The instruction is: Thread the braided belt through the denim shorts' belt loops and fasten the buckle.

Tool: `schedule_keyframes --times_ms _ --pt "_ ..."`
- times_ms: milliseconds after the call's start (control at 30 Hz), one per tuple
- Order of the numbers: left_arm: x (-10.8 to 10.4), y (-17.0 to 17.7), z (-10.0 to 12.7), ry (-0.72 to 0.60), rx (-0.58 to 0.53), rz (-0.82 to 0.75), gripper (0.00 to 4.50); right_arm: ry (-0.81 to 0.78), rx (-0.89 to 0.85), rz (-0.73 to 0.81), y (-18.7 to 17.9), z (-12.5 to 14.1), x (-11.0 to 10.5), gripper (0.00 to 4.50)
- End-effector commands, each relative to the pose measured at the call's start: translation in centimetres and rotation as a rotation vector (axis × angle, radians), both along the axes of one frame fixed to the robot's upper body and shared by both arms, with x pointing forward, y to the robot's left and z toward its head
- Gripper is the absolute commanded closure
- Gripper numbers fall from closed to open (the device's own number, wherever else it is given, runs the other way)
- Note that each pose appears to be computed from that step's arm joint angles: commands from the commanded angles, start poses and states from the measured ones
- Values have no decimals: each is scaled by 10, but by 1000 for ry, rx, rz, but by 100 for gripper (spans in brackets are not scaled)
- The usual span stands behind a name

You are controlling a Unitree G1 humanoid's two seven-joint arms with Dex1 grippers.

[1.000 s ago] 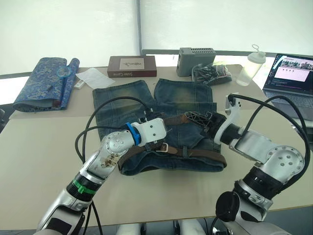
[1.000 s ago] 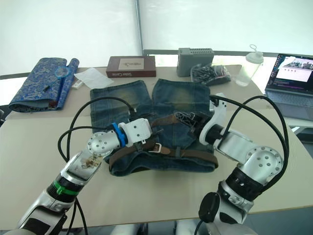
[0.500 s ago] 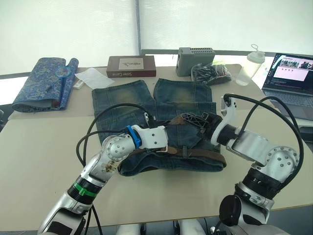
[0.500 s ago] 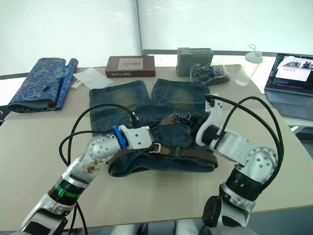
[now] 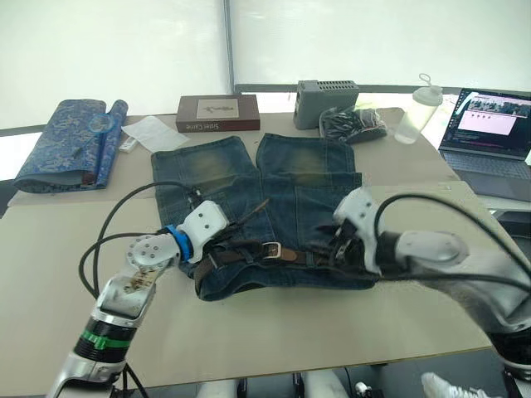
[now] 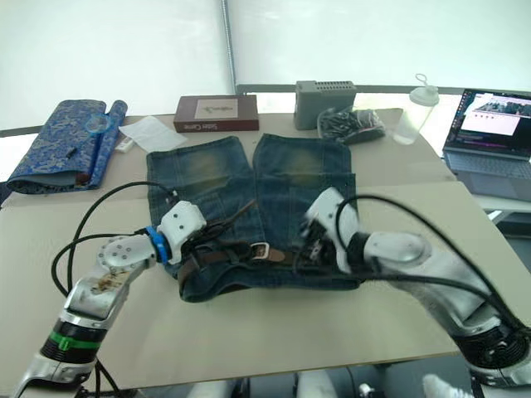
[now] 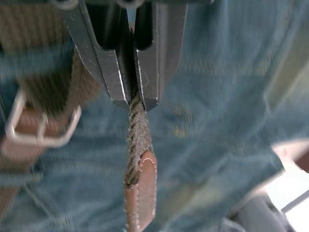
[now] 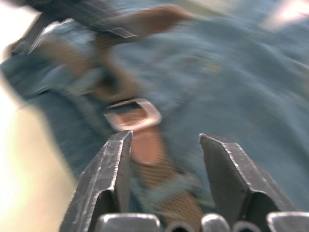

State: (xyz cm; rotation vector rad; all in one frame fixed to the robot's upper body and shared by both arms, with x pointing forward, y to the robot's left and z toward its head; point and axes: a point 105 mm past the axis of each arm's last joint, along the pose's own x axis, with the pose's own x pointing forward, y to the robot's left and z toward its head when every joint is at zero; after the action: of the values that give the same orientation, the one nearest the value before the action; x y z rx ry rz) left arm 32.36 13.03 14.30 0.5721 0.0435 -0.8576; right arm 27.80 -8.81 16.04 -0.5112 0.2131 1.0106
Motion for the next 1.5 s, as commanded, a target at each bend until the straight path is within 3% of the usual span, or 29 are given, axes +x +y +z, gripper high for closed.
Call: schedule_keyframes --times_ms 33,467,933,1033,1200,1333,1500 --pt "-10 4 7 -25 64 -49 450 -134 -78 97 11 -1 6 200" --pt "-20 3 -5 -36 123 -74 450 -267 -358 169 11 -33 32 200" --pt "-20 -4 0 -46 120 -74 450 -296 -430 97 6 -40 42 200" --pt "-20 -3 1 -41 121 -71 450 -278 -430 58 2 -41 43 266" --pt "-22 -3 -1 -35 127 -74 450 -270 -413 25 0 -36 42 438" --pt "-24 -2 -4 -27 136 -80 450 -258 -355 -22 -2 -26 41 444" --pt "-28 -3 -8 -7 159 -109 450 -151 -163 -99 2 -15 34 444"
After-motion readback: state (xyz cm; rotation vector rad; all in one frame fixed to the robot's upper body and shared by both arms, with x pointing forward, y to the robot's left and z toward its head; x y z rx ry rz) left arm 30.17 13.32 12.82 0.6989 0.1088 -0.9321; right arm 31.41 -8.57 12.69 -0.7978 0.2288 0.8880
